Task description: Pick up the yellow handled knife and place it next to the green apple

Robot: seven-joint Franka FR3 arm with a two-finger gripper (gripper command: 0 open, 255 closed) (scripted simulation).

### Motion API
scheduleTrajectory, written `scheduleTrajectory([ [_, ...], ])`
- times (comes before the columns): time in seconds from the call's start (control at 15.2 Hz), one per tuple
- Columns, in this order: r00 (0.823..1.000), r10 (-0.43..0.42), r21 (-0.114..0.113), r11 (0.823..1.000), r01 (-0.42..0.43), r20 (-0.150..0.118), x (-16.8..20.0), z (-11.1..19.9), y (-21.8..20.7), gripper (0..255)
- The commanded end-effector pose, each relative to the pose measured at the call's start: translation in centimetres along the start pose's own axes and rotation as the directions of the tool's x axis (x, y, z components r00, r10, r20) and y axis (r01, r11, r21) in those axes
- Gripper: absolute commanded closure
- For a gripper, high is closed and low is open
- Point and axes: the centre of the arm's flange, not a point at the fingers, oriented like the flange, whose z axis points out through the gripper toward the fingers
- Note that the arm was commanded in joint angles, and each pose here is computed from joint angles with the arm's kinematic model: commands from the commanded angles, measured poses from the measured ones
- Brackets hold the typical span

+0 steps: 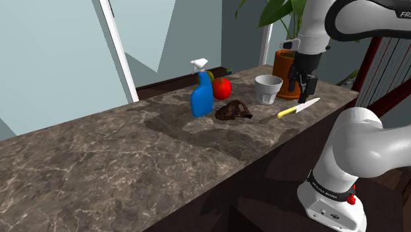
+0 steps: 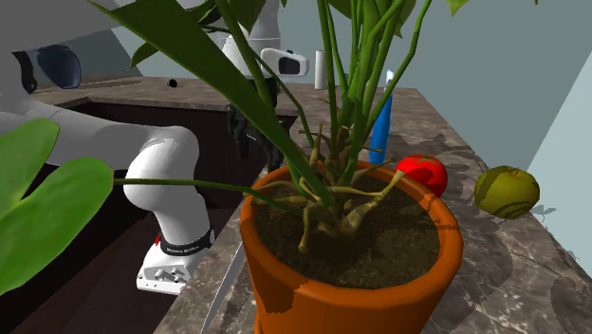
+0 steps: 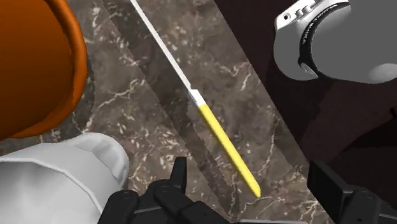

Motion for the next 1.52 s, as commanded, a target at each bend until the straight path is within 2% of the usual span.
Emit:
scheduleTrajectory([
  [0.0, 0.987, -0.161, -0.005, 0.987, 0.161, -0.006, -2.0, 1.4, 0.9, 0],
  [0.07, 0.972, -0.233, -0.008, 0.972, 0.233, -0.009, -3.0, 2.0, 1.6, 0],
  [0.2, 0.927, -0.374, -0.013, 0.927, 0.374, -0.016, -4.9, 3.2, 3.1, 0],
  [0.4, 0.832, -0.554, -0.022, 0.832, 0.554, -0.023, -7.0, 4.9, 5.7, 0],
  [0.92, 0.832, -0.554, -0.022, 0.832, 0.554, -0.023, -6.8, 8.9, 5.7, 0],
  [1.39, 0.832, -0.554, -0.022, 0.832, 0.554, -0.023, -6.8, 8.9, 5.7, 0],
  [1.45, 0.832, -0.554, -0.022, 0.832, 0.554, -0.023, -6.8, 8.9, 5.7, 255],
])
